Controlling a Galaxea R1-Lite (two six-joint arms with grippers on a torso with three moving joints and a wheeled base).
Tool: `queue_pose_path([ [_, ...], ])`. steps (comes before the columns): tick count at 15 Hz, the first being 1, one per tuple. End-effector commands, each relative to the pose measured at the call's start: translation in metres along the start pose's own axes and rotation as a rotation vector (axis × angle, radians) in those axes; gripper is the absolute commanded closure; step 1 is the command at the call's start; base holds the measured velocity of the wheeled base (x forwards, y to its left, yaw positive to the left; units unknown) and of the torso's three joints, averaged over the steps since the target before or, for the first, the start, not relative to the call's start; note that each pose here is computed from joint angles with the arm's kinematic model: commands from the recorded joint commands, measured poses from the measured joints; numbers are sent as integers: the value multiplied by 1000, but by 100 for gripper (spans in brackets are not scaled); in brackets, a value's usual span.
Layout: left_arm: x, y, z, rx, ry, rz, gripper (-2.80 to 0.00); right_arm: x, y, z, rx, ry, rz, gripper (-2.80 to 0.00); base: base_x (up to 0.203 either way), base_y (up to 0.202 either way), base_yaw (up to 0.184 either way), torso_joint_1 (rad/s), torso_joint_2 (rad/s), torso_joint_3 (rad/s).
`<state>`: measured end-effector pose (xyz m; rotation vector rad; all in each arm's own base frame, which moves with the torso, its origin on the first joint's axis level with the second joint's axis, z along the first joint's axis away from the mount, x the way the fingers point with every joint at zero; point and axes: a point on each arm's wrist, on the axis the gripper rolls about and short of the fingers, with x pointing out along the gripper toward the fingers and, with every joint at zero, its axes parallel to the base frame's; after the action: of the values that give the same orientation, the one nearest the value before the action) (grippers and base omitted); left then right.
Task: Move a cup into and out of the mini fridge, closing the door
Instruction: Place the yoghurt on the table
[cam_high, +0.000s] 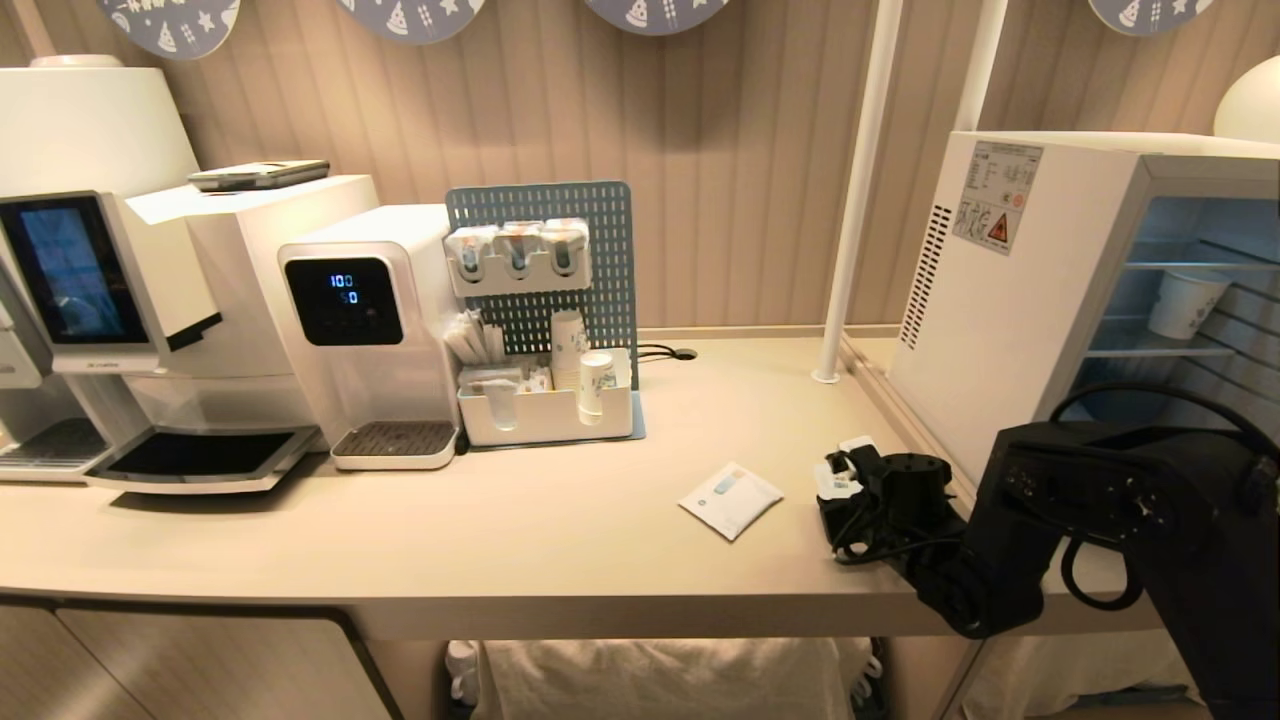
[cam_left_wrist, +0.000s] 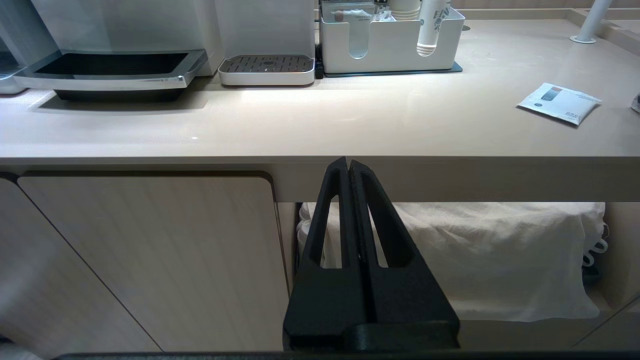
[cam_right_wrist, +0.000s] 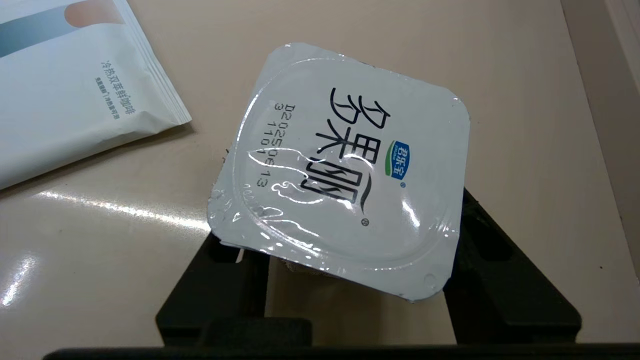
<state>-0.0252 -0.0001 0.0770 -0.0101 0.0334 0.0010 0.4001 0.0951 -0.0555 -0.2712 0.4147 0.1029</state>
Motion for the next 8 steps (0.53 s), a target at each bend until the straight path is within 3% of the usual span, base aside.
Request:
queue_pose_path([
  [1,0,0,0,-1,2,1,0,-3,-3,7,7,-21,-7,-280,0,0,0,0,0,0],
  [5,0,0,0,-1,2,1,0,-9,-9,13,17,-29,-15,-280,0,0,0,0,0,0],
  [8,0,0,0,1,2,1,0,-45,-17,24,31,-28,-8,-280,0,0,0,0,0,0],
])
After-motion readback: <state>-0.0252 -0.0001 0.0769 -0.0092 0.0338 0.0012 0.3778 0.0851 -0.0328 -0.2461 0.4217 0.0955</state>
